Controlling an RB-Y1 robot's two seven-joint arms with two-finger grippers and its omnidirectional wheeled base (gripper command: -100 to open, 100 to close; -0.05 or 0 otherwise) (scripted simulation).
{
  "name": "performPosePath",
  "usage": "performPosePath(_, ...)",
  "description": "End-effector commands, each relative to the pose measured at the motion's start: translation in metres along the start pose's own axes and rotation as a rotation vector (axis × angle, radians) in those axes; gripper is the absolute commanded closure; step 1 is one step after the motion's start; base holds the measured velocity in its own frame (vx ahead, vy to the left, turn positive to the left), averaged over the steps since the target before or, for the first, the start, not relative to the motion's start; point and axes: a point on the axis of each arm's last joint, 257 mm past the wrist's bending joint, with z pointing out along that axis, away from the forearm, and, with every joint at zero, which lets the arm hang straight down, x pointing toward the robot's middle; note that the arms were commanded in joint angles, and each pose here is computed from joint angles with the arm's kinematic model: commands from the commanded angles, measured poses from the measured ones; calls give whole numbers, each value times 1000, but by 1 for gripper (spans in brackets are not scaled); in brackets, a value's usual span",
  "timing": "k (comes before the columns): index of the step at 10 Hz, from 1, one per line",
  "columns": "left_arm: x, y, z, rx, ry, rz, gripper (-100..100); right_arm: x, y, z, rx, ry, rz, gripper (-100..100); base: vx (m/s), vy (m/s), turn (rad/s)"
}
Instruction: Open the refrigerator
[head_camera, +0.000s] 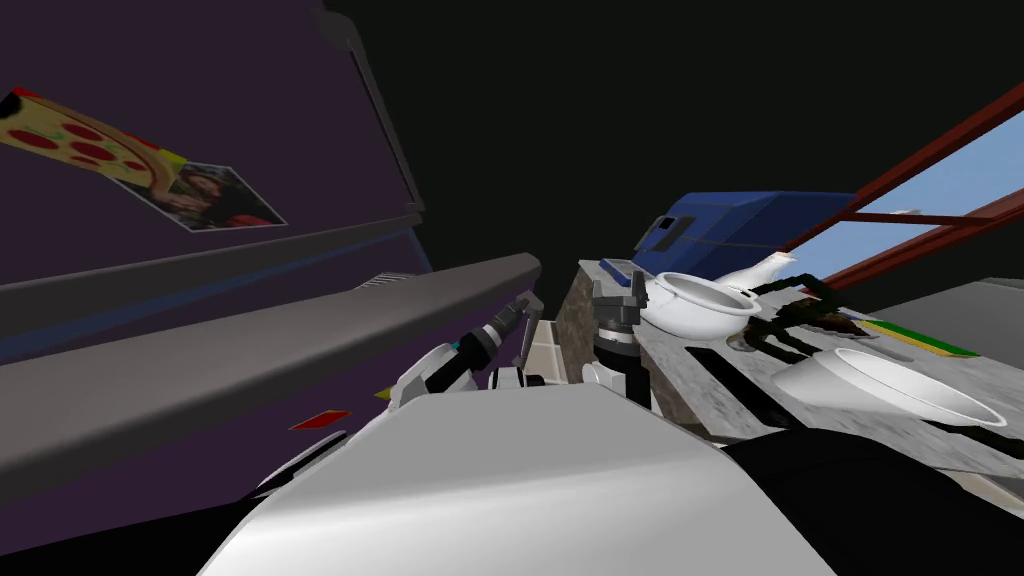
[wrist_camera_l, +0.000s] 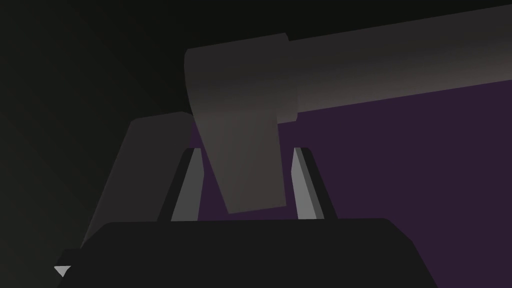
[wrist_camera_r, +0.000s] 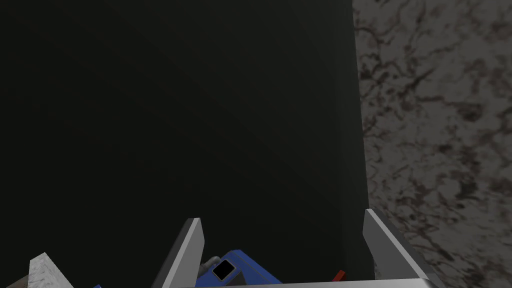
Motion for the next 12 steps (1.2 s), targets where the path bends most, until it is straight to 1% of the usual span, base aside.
performPosePath(1, 23, 5, -4, -13, 59, -14, 100, 0, 0, 0, 0, 0, 0, 0, -166, -23, -66)
performPosePath(3, 23, 5, -4, -13, 59, -14, 100, 0, 0, 0, 0, 0, 0, 0, -88, -14, -34)
performPosePath(4, 32, 4, -7, -10, 84, -15, 100, 0, 0, 0, 0, 0, 0, 0, -94, -1, -74)
performPosePath(6, 32, 4, -7, -10, 84, -15, 100, 0, 0, 0, 0, 0, 0, 0, -88, -6, -44)
performPosePath(12, 32, 4, -7, -10, 84, -15, 100, 0, 0, 0, 0, 0, 0, 0, 8, 0, 0)
